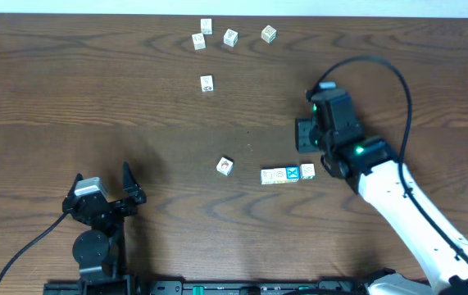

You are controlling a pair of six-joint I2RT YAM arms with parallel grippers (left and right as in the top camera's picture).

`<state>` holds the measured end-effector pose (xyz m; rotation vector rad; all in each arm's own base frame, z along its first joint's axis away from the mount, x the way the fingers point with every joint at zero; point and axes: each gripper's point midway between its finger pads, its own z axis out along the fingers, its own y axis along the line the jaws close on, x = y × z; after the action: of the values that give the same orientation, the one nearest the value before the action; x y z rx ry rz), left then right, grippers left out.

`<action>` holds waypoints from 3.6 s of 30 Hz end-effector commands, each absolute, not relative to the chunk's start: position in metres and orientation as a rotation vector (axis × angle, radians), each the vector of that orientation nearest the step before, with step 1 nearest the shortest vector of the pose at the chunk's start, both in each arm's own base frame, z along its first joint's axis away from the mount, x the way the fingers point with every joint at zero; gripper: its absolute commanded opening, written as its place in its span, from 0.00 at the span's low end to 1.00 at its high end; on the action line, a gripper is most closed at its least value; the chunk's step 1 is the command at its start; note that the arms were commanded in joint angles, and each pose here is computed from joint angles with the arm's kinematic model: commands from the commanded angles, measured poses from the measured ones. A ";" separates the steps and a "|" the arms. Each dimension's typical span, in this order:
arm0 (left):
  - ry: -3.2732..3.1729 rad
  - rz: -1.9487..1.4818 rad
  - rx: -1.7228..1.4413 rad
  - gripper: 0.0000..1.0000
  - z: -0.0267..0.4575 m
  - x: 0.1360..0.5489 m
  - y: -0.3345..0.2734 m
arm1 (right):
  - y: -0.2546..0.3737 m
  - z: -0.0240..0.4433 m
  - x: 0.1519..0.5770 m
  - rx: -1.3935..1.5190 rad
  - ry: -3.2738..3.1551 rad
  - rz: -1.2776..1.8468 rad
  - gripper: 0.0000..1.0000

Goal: Lift 5 blocks
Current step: 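Open the right gripper and lift it away to the right, then move the left gripper forward over the acorn block, then lower the left gripper and grasp the acorn block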

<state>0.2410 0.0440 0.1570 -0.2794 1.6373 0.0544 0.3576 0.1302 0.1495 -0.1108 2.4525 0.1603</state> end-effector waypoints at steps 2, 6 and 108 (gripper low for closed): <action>1.642 0.145 -0.308 0.98 0.150 0.238 0.057 | 0.126 0.186 0.360 -0.119 2.392 0.149 0.47; 1.619 0.136 -0.319 0.98 0.158 0.238 0.057 | 0.113 0.209 0.353 -0.083 2.343 0.159 0.47; 2.527 -0.230 0.712 0.64 0.027 0.290 -0.205 | 0.052 0.172 0.333 -0.024 2.474 0.132 0.57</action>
<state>0.2828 -0.1976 0.0186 0.7164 2.5570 -0.2099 0.3333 0.0546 0.1723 -0.0228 2.4777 0.1359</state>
